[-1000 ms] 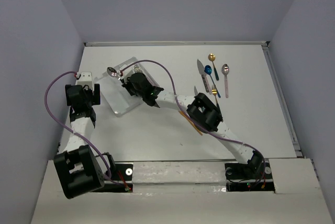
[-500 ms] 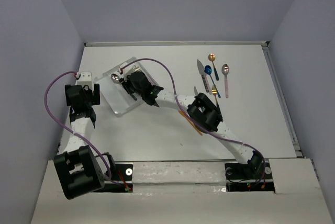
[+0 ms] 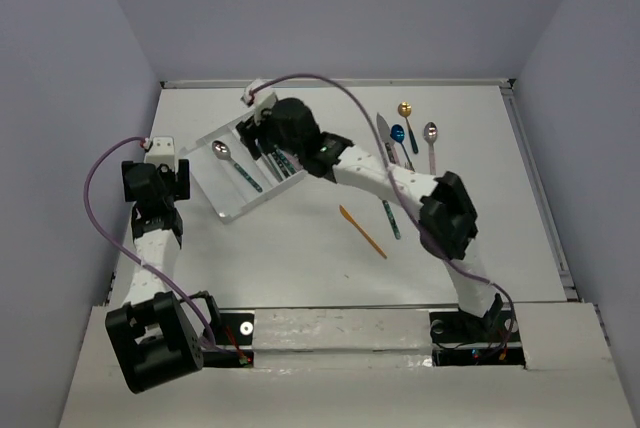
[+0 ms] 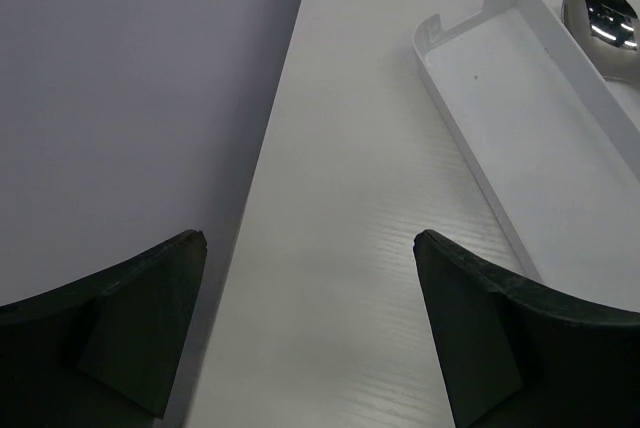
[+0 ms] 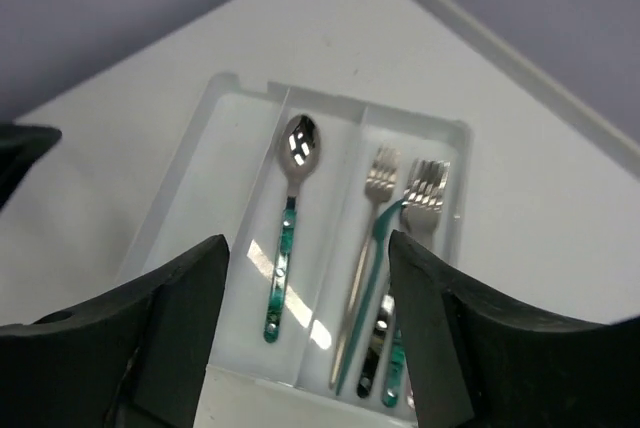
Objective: Sort the eating utensils into containers
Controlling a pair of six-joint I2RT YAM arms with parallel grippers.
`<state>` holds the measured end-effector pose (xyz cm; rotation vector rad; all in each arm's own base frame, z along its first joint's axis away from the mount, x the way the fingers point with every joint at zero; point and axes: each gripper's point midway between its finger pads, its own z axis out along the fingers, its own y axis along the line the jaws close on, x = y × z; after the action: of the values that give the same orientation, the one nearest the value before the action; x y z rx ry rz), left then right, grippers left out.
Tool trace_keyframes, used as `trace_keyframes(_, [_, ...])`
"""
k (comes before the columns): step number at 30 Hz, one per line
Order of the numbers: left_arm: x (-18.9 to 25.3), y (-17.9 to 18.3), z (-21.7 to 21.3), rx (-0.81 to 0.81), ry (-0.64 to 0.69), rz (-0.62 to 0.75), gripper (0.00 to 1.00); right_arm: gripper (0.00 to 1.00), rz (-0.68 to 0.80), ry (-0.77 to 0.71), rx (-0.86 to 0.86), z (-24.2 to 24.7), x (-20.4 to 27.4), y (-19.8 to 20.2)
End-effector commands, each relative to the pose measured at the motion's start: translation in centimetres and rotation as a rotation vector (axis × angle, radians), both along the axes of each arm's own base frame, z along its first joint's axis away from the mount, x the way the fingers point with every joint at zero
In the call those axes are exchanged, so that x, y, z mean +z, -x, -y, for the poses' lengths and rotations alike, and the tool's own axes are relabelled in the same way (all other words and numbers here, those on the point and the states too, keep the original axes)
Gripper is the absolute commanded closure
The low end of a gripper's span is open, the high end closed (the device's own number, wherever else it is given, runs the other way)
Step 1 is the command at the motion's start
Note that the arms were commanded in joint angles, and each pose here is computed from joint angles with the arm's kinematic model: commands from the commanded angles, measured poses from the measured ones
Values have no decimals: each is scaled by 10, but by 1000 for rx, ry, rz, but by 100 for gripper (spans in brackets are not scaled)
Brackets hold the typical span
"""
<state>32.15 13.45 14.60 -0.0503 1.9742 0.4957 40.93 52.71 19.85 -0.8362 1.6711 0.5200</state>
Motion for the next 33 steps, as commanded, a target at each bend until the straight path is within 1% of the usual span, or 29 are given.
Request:
trace_keyframes(1, [13, 0, 3, -36, -33, 18, 1, 24, -113, -131, -222, 139, 108, -34])
trace_keyframes(2, [9, 2, 3, -41, -37, -7, 1, 15, -241, -108, -271, 192, 85, -51])
trace_keyframes(3, [8, -1, 10, -85, -27, -10, 1, 11, -314, -158, -340, 223, 87, -53])
trace_keyframes(4, [5, -1, 11, -96, -24, -24, 1, 11, -417, -116, -428, 258, 50, -52])
trace_keyframes(5, [3, 0, 12, -104, -21, -36, 1, 11, -454, -110, -512, 290, 36, -58])
trace_keyframes(6, [2, 0, 13, -111, -20, -50, 1, 13, -481, -120, -634, 337, 25, -70])
trace_keyframes(7, [1, 1, 14, -117, -16, -58, 1, 24, -477, -101, -731, 368, 18, -72])
trace_keyframes(8, [0, 1, 16, -124, -14, -62, 1, 31, -523, -67, -792, 392, -8, -66])
trace_keyframes(9, [0, 1, 16, -128, -12, -60, 1, 40, -542, -79, -869, 425, -17, -69])
trace_keyframes(10, [1, 1, 18, -137, -12, -55, 1, 48, -579, -72, -893, 438, -32, -64])
trace_keyframes(12, [0, 2, 19, -142, -14, -55, 1, 50, -610, -61, -945, 457, -48, -61])
trace_keyframes(13, [2, 3, 20, -145, -14, -50, 1, 46, -616, -34, -984, 468, -58, -60])
trace_keyframes(19, [-4, 7, 20, -144, -25, -57, 1, 44, -698, 67, -998, 473, -106, -56])
trace_keyframes(22, [-5, 9, 20, -142, -25, -58, 1, 44, -735, 128, -1063, 483, -130, -55])
trace_keyframes(25, [-5, 11, 20, -144, -32, -57, 1, 44, -745, 184, -1128, 496, -143, -50])
trace_keyframes(29, [-5, 11, 21, -146, -35, -55, 1, 45, -732, 217, -1162, 504, -146, -46])
trace_keyframes(33, [-6, 11, 22, -148, -30, -53, 1, 47, -755, 225, -1144, 507, -153, -45])
